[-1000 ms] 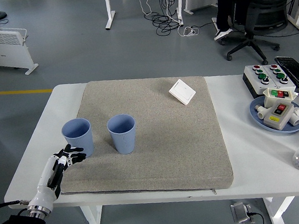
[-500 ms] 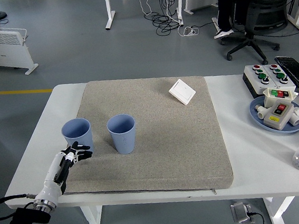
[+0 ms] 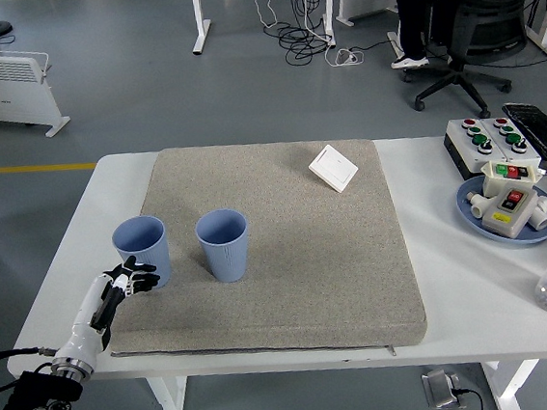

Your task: Push cup pick cup insert cup

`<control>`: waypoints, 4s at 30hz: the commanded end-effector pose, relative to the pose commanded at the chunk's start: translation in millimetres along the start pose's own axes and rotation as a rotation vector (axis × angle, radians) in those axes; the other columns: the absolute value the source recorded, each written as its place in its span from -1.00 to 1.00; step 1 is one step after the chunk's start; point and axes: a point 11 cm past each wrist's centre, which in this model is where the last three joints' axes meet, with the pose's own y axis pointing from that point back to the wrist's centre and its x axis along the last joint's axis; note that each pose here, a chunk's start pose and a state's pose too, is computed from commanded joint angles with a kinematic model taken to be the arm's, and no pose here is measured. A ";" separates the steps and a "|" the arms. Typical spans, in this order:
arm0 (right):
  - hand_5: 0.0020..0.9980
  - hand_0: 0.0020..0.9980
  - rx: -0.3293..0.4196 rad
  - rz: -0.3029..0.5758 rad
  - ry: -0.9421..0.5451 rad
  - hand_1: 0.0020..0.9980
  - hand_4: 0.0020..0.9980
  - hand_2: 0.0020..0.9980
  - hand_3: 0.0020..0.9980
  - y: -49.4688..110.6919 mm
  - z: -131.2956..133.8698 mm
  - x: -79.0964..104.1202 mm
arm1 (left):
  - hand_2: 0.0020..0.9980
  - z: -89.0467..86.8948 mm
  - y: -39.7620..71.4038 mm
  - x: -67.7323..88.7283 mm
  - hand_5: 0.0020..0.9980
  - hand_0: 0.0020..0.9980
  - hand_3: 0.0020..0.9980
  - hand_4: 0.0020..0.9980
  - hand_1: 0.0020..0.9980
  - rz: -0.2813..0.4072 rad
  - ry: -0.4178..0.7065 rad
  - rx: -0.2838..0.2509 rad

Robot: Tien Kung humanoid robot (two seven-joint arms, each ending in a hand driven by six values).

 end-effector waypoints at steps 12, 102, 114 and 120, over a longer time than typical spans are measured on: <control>-0.07 0.51 -0.007 -0.001 0.011 0.25 -0.86 0.29 0.11 -0.3 3.4 -0.7 | 0.09 -4.2 -4.1 0.7 1.00 0.35 0.09 0.22 0.19 0.003 0.010 0.010; -0.06 0.51 -0.002 -0.026 0.064 0.25 -0.86 0.29 0.11 0.0 -0.4 -13.6 | 0.05 23.3 -71.9 0.9 1.00 0.38 0.05 0.17 0.16 0.022 -0.002 0.000; -0.06 0.51 -0.006 -0.028 0.061 0.25 -0.86 0.29 0.11 -0.2 1.9 -13.6 | 0.04 25.4 -73.3 1.7 1.00 0.39 0.05 0.16 0.16 0.020 -0.007 -0.003; -0.06 0.51 -0.008 -0.025 0.057 0.25 -0.86 0.29 0.11 -0.3 3.3 -11.7 | 0.04 24.7 -69.8 -1.0 1.00 0.37 0.05 0.16 0.16 0.004 -0.016 -0.006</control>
